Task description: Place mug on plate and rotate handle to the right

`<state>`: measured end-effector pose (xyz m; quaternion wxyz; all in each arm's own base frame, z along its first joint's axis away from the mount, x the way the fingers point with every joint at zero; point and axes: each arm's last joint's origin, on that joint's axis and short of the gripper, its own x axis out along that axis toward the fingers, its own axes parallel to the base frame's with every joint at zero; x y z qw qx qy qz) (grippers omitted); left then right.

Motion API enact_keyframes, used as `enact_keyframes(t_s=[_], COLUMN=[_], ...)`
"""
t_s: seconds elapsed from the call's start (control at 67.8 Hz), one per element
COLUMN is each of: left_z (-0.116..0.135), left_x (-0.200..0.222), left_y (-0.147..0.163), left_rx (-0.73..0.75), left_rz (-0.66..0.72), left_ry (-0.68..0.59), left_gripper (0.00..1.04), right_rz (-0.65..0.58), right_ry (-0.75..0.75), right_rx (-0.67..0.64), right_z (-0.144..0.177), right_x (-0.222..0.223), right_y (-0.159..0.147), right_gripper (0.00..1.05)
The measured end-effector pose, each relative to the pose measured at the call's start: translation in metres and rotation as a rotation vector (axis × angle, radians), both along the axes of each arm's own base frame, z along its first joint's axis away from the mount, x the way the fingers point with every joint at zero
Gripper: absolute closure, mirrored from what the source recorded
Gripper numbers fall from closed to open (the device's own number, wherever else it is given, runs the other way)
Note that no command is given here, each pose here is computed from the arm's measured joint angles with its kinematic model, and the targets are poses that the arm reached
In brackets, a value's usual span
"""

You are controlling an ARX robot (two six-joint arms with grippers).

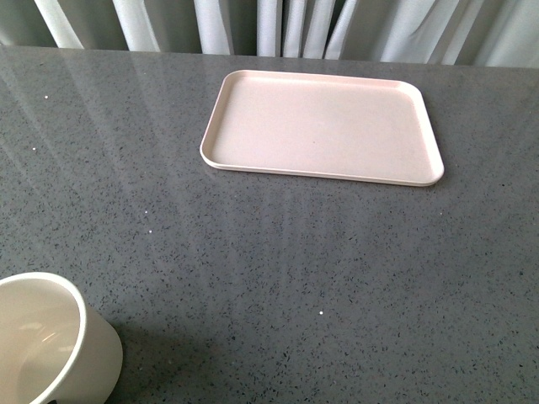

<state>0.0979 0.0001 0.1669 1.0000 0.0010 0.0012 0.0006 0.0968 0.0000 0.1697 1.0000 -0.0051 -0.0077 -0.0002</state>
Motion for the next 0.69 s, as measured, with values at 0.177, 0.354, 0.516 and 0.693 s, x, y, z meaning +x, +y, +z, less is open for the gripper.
enact_keyframes(t_s=[0.177, 0.354, 0.516, 0.693], left_z=[0.0000, 0.0000, 0.0000, 0.0000], left_x=[0.0000, 0.0000, 0.0000, 0.0000], left_y=[0.0000, 0.0000, 0.0000, 0.0000], left_rx=[0.000, 0.000, 0.000, 0.000], left_rz=[0.000, 0.000, 0.000, 0.000], left_ry=[0.000, 0.000, 0.000, 0.000], left_gripper=[0.09, 0.09, 0.09, 0.09], right_rz=[0.000, 0.000, 0.000, 0.000], right_ry=[0.000, 0.000, 0.000, 0.000], right_rx=[0.000, 0.000, 0.000, 0.000], right_z=[0.0000, 0.0000, 0.0000, 0.0000], right_x=[0.0000, 0.0000, 0.0000, 0.0000], right_y=[0.0000, 0.0000, 0.0000, 0.0000], right_gripper=[0.09, 0.09, 0.09, 0.09])
